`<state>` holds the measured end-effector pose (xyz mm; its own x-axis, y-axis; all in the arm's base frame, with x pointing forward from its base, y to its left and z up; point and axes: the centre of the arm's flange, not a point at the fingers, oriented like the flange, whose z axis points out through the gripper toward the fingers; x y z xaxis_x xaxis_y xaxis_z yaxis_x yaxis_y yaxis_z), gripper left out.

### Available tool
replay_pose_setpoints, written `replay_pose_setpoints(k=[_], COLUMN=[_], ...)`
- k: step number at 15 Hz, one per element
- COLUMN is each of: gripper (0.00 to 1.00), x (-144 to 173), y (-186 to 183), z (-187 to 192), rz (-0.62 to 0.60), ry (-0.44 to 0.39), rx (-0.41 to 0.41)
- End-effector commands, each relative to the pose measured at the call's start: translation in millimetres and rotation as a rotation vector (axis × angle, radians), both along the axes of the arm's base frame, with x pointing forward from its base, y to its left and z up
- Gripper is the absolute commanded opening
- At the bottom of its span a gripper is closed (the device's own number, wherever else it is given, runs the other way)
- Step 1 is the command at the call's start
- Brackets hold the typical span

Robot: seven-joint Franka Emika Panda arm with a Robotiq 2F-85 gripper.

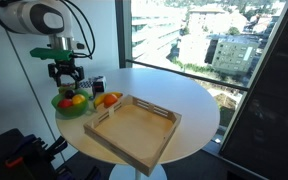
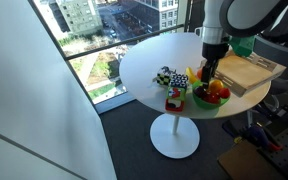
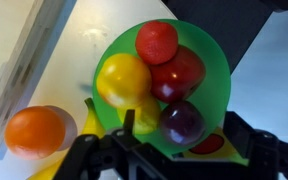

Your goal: Remove the apple from the box and put it in the green bowl

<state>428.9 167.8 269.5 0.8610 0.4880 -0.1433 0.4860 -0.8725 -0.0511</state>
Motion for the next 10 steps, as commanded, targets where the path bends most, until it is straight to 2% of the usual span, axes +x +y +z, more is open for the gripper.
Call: replay_pose_setpoints(k=[1,10], gripper=[1.00,1.00], x=[-1,0], y=[-5,-18], z=[12,42], rz=[-0.007,-0.115], ry=[0.009,0.046], rx=[0.031,-0.003])
